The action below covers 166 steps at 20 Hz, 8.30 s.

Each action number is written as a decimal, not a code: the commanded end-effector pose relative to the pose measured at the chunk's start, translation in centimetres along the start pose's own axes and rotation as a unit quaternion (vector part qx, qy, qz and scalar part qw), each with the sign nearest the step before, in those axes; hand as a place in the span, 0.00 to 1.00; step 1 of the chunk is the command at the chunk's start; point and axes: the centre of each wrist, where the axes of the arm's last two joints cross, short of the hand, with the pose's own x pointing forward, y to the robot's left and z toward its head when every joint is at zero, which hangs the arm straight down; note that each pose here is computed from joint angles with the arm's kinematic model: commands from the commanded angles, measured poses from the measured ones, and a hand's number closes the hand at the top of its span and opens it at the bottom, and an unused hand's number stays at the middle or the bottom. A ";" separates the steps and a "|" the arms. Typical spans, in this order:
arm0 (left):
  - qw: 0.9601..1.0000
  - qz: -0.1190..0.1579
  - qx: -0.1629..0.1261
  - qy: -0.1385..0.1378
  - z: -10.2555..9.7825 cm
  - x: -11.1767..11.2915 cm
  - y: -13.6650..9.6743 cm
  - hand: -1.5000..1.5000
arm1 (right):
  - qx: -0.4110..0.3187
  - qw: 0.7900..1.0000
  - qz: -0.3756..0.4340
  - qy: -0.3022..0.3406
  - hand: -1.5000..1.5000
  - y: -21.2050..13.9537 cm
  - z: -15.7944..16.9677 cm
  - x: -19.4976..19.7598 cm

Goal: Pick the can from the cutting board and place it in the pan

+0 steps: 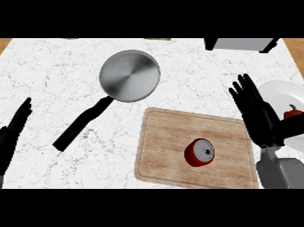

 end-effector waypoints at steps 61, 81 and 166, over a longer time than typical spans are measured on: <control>0.984 0.059 0.053 0.159 -4.1 0.8 -0.5 0.50 | -0.101 0.693 0.641 0.314 0.00 18.2 4.0 5.5; 0.983 0.061 0.056 0.165 -3.4 0.7 0.9 0.50 | -0.082 0.693 0.628 0.345 0.00 16.9 3.3 1.6; 0.995 0.047 -0.023 0.083 -7.7 6.1 -4.5 0.50 | -0.088 0.892 0.443 0.019 0.00 16.6 -16.5 0.5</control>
